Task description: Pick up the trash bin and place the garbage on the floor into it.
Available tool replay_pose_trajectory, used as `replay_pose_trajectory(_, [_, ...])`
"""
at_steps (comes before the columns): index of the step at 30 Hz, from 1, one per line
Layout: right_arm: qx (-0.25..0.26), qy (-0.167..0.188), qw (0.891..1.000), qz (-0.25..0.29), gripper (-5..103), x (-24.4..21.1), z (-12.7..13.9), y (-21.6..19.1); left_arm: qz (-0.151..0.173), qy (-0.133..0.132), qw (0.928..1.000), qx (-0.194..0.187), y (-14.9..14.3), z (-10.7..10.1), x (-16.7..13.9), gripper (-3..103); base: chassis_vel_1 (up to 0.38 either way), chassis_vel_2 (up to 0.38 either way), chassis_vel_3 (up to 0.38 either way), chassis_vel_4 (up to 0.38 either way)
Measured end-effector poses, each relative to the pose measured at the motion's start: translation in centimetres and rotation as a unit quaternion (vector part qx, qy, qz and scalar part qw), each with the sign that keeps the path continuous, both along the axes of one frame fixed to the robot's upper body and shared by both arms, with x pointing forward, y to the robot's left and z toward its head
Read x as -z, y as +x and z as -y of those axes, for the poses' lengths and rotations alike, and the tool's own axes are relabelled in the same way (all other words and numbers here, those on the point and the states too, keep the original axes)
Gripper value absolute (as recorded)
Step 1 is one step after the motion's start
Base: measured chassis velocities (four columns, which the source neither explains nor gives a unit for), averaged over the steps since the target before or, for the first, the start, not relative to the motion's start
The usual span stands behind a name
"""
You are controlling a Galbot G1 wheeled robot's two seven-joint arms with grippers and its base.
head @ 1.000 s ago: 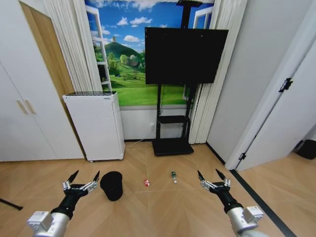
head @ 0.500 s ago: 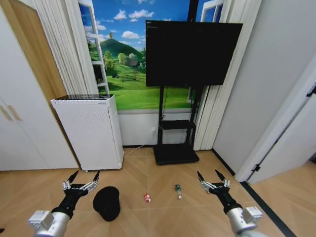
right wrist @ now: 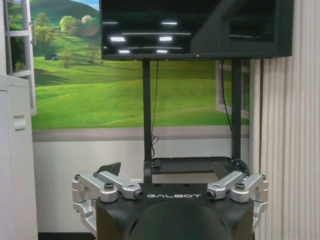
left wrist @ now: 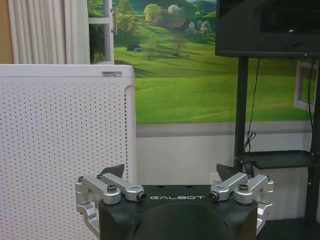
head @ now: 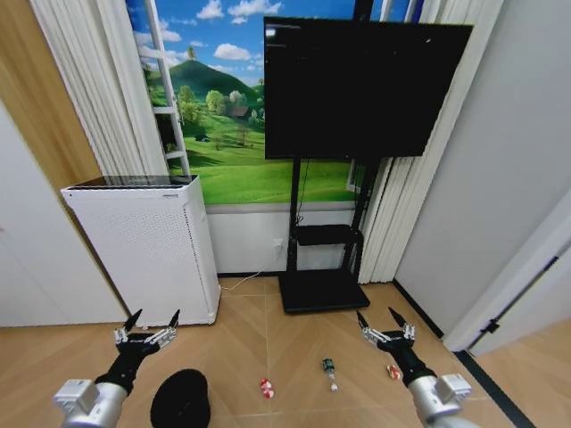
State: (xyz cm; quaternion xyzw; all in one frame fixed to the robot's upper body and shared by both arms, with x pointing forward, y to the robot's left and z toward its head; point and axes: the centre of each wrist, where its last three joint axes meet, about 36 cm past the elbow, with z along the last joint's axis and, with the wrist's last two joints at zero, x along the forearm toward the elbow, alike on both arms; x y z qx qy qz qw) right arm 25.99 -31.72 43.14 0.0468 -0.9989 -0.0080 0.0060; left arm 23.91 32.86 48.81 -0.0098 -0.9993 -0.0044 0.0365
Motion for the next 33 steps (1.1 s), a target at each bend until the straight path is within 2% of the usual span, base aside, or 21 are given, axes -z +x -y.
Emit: replay_pose_trajectory(33, [0.001, 0.002, 1.0, -0.003, 100, 0.44, -0.06, -0.37, -0.006, 0.0, 1.0, -0.002, -0.6, 0.26, 0.16, 100, 0.015, -0.009, -0.005, 0.007])
